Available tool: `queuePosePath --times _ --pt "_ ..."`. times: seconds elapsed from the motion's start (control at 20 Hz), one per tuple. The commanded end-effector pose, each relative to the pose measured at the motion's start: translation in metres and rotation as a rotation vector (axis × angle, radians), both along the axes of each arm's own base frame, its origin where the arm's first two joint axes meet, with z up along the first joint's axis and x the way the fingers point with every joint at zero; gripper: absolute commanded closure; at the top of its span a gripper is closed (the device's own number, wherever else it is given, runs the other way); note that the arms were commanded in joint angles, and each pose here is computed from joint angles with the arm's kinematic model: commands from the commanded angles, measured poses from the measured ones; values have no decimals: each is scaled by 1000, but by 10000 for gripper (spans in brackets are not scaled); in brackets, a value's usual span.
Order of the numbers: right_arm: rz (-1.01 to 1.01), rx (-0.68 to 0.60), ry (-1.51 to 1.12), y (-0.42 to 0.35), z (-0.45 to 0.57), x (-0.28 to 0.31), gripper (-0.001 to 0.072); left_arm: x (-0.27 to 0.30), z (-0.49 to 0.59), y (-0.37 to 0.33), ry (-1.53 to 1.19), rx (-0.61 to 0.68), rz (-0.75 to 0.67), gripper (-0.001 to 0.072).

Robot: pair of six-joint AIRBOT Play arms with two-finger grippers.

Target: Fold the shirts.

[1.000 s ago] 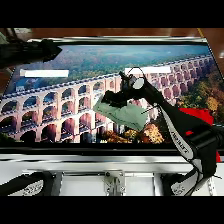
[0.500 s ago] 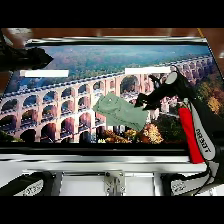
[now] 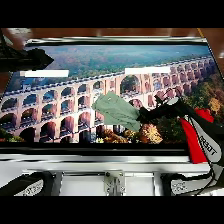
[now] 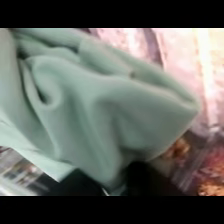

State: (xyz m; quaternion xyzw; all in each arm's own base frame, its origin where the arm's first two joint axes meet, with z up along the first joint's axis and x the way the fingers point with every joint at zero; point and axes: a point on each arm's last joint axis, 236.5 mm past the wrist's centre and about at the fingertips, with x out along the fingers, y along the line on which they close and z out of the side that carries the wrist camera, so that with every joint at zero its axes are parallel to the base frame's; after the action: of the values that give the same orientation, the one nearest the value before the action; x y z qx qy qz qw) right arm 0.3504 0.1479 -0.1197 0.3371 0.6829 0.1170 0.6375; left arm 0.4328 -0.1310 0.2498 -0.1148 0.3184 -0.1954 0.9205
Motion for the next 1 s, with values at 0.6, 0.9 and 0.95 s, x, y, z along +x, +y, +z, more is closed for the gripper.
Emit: queuePosePath --times 0.6,0.9,0.95 --pt "-282 -255 -543 -212 290 33 642 -5 4 -12 0 -25 -25 672" --pt "-501 -497 -286 -346 257 -44 642 -23 11 -24 0 -18 -73 672" --pt "-505 -514 -193 -357 239 -63 642 -29 14 -26 -2 -12 -86 672"
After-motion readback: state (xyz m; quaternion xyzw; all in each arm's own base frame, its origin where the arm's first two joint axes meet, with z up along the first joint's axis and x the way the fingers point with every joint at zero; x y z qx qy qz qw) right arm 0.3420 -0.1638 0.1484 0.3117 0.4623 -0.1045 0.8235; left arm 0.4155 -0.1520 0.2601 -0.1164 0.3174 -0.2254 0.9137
